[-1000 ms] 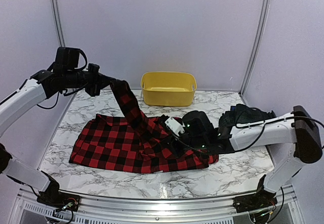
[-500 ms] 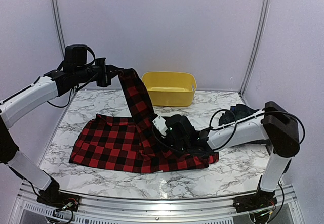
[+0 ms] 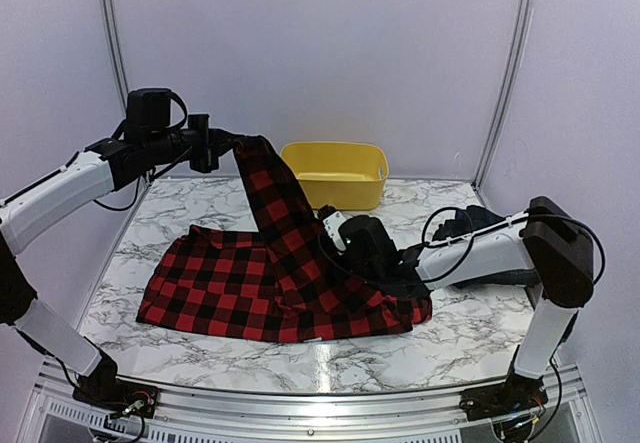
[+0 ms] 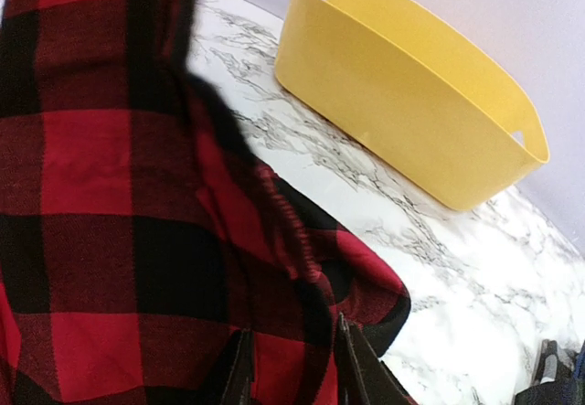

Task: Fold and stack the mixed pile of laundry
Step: Smooth out the 1/3-folded shirt at the center of the board.

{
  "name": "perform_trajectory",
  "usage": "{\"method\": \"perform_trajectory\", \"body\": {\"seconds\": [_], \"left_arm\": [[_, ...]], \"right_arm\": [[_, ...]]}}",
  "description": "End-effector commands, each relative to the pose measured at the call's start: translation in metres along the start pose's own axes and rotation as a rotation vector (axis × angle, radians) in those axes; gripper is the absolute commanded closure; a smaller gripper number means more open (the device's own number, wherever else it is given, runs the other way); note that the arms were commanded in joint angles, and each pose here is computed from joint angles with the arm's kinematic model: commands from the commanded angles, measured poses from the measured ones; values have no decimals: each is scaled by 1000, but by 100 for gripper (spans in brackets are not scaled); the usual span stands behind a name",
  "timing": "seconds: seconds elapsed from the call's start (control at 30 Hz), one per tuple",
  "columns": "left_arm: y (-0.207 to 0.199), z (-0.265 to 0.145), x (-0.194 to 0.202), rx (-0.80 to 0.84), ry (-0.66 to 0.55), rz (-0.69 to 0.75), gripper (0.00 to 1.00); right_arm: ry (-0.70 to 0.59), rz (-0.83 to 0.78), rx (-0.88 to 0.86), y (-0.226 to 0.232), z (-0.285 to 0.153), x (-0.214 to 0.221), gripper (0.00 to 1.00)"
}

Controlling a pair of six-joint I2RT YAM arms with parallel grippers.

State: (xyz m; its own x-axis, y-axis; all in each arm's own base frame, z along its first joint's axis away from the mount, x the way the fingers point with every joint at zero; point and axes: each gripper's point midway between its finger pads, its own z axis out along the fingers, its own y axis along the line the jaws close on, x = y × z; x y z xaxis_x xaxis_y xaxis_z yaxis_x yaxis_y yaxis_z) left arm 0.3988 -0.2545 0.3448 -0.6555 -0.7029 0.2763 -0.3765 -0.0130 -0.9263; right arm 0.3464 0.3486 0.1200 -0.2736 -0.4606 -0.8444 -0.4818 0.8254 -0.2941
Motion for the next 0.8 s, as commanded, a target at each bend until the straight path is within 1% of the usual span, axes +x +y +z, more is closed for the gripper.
{"method": "perform_trajectory", "body": {"seconds": [0.0, 0.17, 0.27, 0.4, 0.5, 0.63, 0.7, 0.77], "left_arm": [[-9, -13, 19, 20, 77, 242, 100], [63, -30, 14, -162, 142, 275, 100], [107, -44, 12, -262, 174, 300, 100], [163, -72, -3, -458, 148, 348, 100], [191, -89, -14, -545, 139, 354, 100], [220, -109, -27, -616, 138, 359, 100], [232, -116, -34, -652, 147, 361, 100], [239, -119, -39, -681, 164, 381, 100]], "right_arm": [[38, 35, -20, -11, -4, 7, 67], [33, 60, -74, -16, -28, -5, 62], [61, 61, -50, -28, -39, 0, 59], [130, 107, -6, -48, -39, 24, 59], [167, 119, -31, -49, -42, 35, 59], [169, 141, -168, -29, -51, 30, 59], [169, 146, -303, -9, -62, 28, 63], [172, 167, -485, 21, -79, 28, 66]]}}
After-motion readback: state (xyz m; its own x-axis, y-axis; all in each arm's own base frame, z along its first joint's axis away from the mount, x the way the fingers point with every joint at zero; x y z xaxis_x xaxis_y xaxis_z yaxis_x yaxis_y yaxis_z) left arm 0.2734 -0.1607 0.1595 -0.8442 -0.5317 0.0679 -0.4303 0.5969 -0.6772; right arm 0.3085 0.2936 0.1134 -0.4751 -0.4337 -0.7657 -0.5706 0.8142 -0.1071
